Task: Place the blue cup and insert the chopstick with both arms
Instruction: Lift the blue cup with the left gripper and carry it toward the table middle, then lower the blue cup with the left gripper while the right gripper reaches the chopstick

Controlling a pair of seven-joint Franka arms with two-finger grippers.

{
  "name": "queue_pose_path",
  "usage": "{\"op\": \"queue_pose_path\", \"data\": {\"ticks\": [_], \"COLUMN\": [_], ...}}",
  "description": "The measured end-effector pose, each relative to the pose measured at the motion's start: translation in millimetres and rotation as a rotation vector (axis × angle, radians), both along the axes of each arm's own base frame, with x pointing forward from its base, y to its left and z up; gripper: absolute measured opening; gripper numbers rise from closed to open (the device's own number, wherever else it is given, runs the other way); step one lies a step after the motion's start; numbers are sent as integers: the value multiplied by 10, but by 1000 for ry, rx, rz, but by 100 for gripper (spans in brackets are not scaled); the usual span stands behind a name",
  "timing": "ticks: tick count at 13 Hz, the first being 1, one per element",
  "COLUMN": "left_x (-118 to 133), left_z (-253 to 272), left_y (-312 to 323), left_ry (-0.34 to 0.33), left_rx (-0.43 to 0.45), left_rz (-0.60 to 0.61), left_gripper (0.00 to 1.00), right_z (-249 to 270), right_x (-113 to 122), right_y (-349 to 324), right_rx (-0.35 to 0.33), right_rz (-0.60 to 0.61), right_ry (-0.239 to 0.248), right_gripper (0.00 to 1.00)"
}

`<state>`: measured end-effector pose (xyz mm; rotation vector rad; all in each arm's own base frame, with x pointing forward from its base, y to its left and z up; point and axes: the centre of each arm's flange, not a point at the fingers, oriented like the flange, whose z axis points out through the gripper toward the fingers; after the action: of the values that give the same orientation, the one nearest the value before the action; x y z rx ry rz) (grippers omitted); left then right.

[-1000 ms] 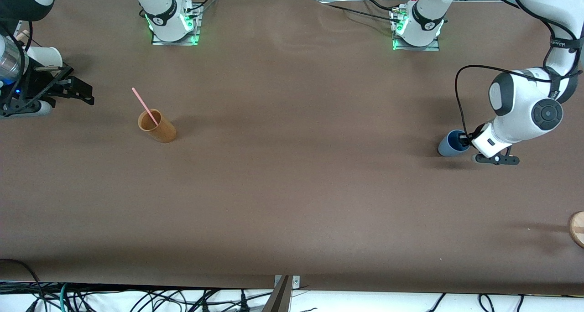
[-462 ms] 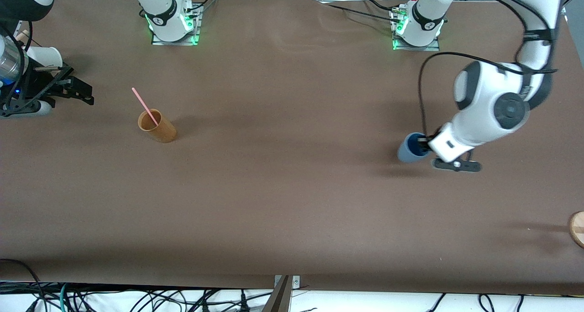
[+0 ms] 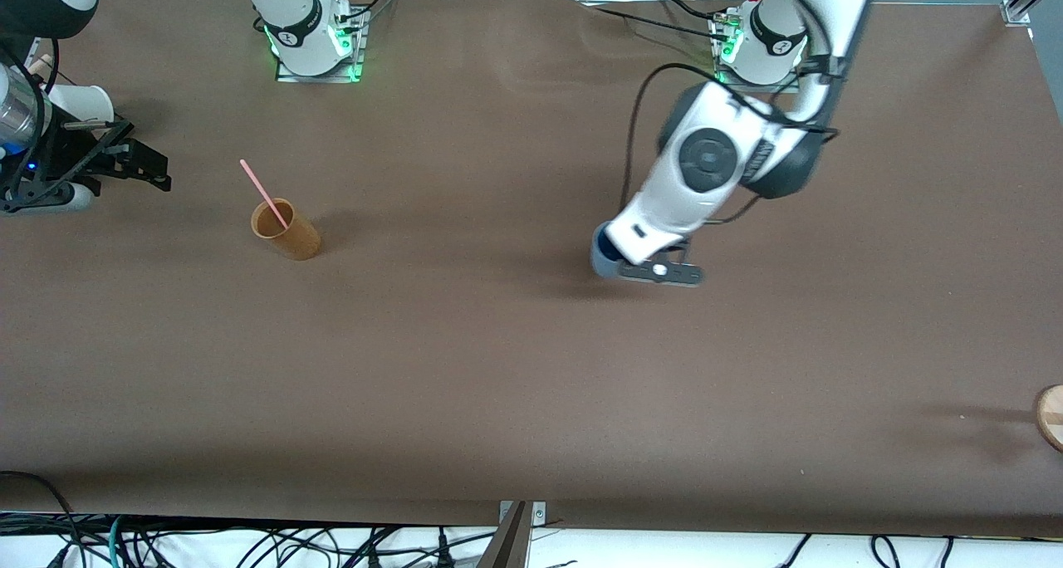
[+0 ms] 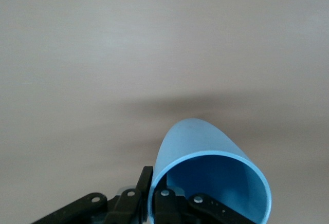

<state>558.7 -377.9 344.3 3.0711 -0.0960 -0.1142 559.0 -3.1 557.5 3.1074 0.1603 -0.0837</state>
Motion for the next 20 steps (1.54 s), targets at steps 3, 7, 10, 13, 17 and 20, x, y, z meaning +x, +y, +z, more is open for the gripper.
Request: {"op": "queue_pose_path", "data": {"ticks": [3,7,10,13,17,20], "left_x": [-143,-313,-452,-539,-518,-481], "left_z": [-231,-511,-761,-990,-986,-887], "left_y": [-799,-1449,-1765,-1955,-1975,-1994], "left_ry": [14,8,13,17,13,14], "left_rx": [-33,-31,-18,-4,-6,-31], "left_rz": [40,81,120,155,180,193], "left_gripper": [6,6,6,6,12,37], "right_z": [0,0,-1,-2,-8,-11], "right_x": [0,0,0,-1,-9,-13], "right_y": [-1,-1,-1,-8,-17,-6], "right_rx": [0,0,0,0,0,0], "right_rz": [0,0,0,-1,-3,-1], "right_ry": [0,0,0,1,8,12], "right_gripper": [100,100,100,100,100,100]}}
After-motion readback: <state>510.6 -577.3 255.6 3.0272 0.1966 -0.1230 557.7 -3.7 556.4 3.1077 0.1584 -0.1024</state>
